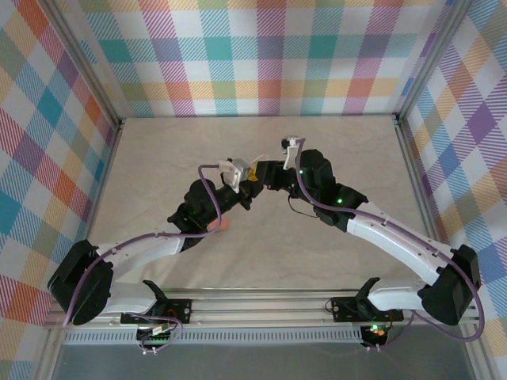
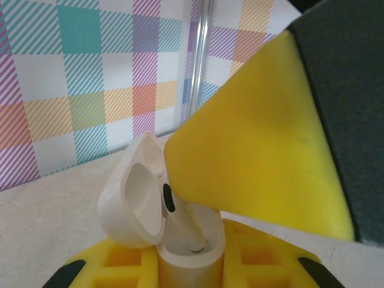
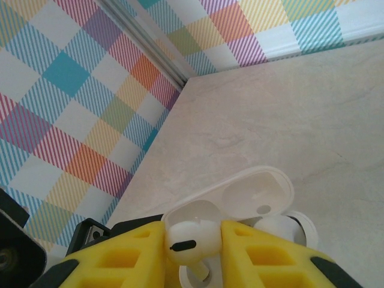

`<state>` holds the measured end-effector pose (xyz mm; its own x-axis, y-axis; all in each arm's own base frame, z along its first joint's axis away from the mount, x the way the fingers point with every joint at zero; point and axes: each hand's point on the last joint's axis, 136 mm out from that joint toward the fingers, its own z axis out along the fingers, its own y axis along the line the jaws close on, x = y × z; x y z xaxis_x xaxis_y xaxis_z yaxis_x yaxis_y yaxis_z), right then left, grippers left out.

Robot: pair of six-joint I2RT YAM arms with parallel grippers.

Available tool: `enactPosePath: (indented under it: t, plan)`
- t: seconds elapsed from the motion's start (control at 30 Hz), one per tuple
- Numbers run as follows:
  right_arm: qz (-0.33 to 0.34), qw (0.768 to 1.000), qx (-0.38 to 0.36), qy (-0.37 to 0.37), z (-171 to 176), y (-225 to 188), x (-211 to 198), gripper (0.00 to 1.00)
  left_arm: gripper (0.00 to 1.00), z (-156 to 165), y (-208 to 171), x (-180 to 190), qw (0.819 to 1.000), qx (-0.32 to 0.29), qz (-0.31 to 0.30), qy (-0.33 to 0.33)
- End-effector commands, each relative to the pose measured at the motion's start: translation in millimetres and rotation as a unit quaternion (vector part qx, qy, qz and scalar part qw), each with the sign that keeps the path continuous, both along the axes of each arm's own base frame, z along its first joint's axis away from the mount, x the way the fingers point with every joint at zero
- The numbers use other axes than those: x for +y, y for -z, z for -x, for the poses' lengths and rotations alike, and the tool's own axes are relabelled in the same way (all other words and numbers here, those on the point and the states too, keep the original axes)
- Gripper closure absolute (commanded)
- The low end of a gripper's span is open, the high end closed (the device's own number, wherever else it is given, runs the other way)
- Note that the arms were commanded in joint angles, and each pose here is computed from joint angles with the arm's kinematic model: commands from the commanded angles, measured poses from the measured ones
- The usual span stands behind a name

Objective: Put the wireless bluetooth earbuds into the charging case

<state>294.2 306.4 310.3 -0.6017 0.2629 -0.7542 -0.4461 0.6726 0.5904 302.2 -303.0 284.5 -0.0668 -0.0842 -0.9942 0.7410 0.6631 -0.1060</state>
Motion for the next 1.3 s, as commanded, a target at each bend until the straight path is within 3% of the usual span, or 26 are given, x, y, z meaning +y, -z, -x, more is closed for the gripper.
enactPosePath:
  t: [0.0, 0.3, 0.6, 0.97, 1.27]
  plan:
    - [0.025, 0.997, 0.066, 0.015, 8, 36, -7, 0.72, 1.0, 9, -55, 9, 0.996, -0.07, 0.063, -0.007]
    - [0.006, 0.996, 0.089, 0.019, 9, 37, -5, 0.74, 1.0, 11, -56, 11, 0.995, -0.071, 0.064, -0.007]
    - [0.03, 0.993, 0.11, 0.026, 8, 47, -6, 0.68, 1.0, 13, -59, 12, 0.995, -0.073, 0.065, -0.006]
    - [0.032, 0.993, 0.113, 0.022, 7, 48, -4, 0.71, 1.0, 13, -53, 10, 0.996, -0.067, 0.058, -0.003]
    - [0.044, 0.992, 0.115, 0.028, 8, 49, -8, 0.61, 1.0, 13, -56, 10, 0.996, -0.073, 0.057, -0.002]
